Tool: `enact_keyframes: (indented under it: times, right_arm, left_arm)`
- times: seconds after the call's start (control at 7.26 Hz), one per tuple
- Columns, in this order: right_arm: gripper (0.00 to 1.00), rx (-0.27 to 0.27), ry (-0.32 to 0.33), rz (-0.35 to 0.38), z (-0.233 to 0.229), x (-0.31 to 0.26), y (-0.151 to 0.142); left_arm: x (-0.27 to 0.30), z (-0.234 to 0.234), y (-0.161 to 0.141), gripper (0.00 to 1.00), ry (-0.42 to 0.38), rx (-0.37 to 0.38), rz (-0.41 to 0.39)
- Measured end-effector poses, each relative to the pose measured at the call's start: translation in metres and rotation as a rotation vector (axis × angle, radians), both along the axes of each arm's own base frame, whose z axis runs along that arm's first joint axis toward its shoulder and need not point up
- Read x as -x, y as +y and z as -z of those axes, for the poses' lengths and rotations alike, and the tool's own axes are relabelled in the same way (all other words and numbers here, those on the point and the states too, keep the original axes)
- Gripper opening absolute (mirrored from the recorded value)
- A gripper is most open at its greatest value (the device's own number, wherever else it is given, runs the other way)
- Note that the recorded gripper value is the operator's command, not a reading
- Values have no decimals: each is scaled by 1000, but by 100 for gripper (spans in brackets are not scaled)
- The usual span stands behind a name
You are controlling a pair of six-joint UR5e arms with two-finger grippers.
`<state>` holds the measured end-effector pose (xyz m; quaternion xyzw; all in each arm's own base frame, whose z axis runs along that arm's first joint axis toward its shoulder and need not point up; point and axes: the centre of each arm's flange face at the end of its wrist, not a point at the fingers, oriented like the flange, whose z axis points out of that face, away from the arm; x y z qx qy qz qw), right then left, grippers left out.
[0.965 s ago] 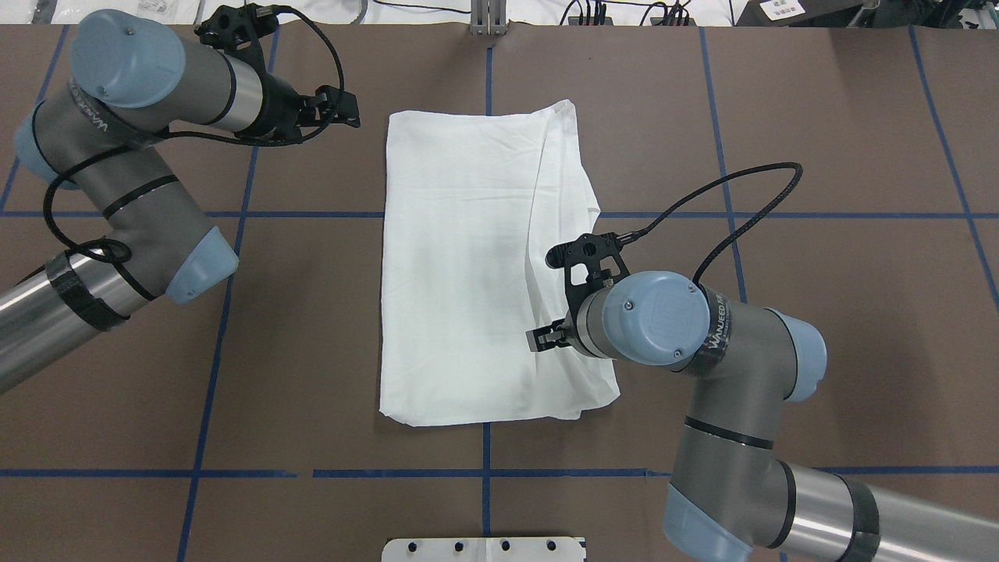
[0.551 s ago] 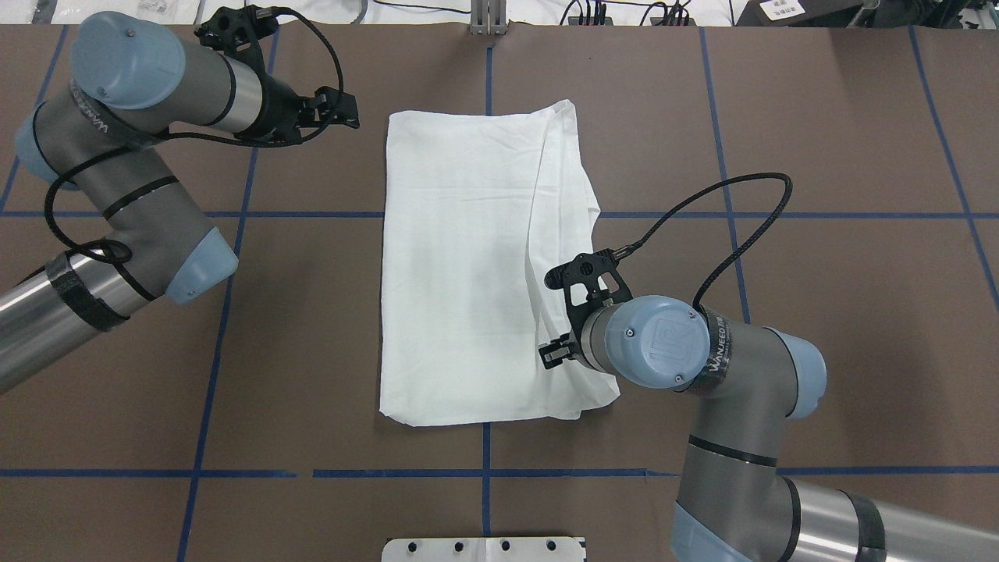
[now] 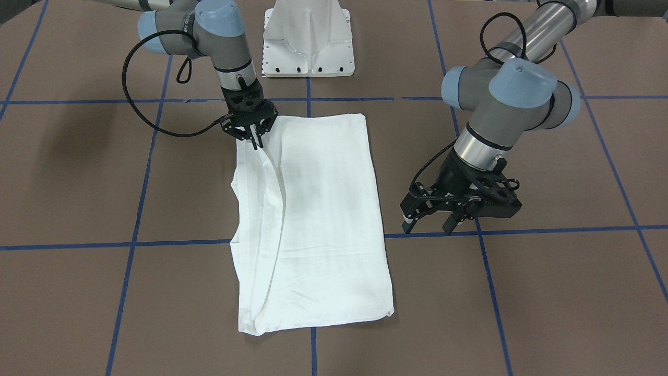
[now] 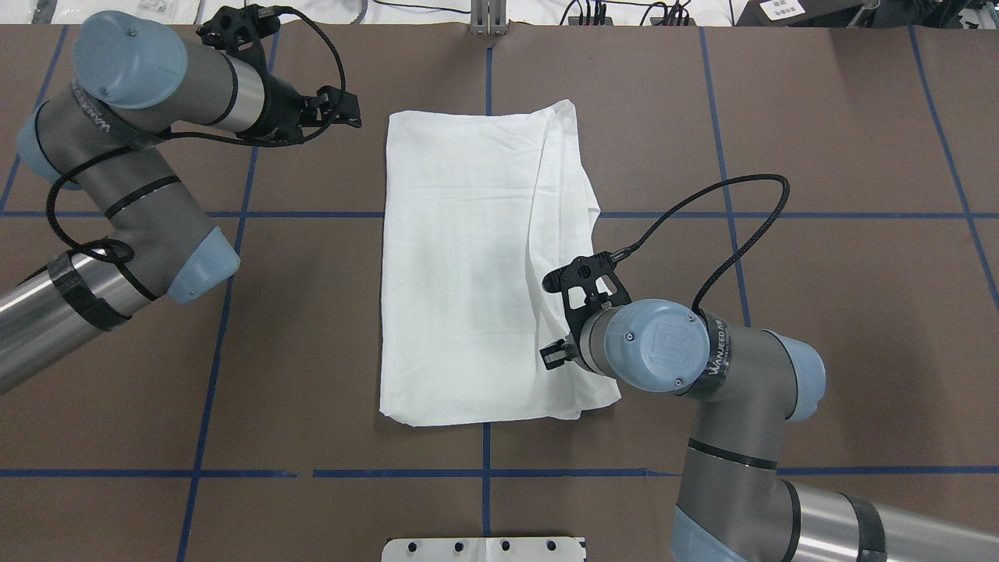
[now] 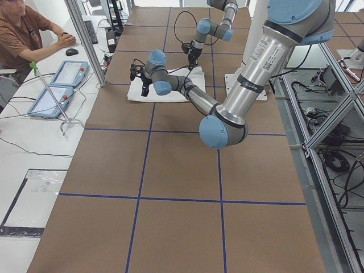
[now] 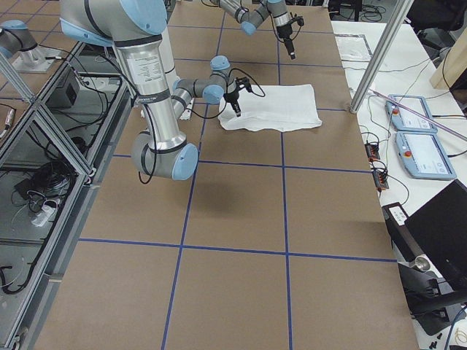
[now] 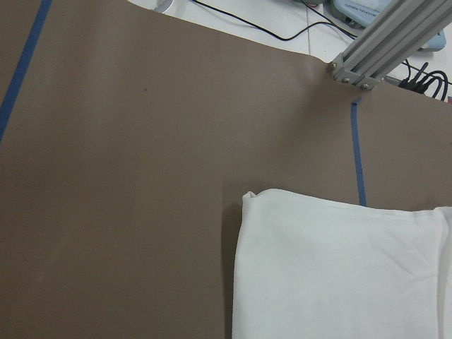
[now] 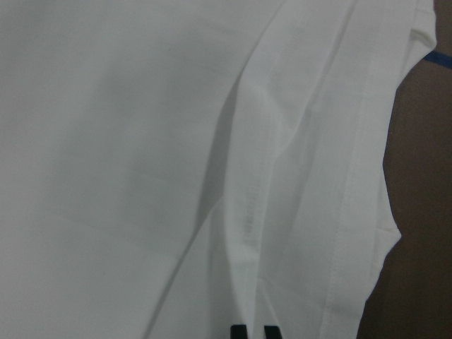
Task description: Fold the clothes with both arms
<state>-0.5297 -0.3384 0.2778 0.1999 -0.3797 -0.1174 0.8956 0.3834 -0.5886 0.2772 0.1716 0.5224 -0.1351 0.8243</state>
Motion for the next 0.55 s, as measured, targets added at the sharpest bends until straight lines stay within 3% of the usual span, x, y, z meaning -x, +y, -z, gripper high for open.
enact_keyframes:
  times: [0.55]
  right_arm:
    - [7,1,6,7,-3,5,7]
  left_arm:
    - [0,3,0,100,4,-3,0]
